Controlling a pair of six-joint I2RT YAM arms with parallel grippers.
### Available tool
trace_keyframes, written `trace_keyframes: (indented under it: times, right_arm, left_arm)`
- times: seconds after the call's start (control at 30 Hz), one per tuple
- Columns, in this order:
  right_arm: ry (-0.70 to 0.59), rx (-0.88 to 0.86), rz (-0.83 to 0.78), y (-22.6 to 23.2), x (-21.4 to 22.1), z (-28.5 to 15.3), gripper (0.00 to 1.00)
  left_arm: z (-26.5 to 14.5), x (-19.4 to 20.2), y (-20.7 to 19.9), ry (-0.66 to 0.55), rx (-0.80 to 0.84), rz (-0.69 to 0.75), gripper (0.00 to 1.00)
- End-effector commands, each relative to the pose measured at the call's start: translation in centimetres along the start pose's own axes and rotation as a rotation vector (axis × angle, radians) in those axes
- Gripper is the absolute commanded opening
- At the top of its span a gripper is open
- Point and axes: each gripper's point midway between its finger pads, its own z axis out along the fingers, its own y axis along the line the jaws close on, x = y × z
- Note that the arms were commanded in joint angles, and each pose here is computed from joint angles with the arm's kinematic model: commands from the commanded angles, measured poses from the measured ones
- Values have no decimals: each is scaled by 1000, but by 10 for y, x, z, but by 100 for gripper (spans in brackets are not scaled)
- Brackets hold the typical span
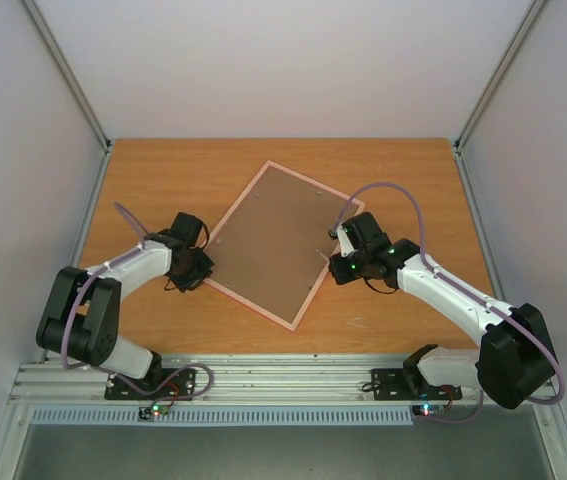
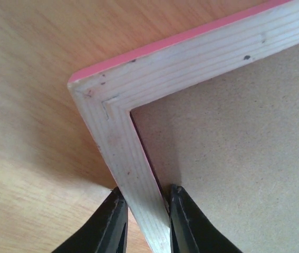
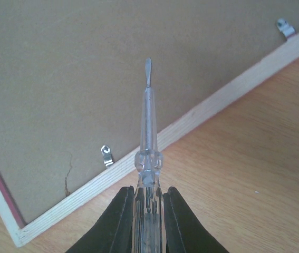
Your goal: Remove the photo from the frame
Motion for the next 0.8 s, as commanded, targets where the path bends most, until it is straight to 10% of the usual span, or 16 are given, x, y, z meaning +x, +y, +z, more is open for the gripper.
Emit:
trace_keyframes:
  times: [0.0, 0.77]
  right_arm:
    - [-34, -21, -16, 7, -10, -9, 1]
    - [-29, -78, -28, 19, -13, -12, 1]
  left_arm:
    - [-2, -11, -26, -18, 43, 174, 11]
    - [35, -46, -127, 136, 87, 810, 5]
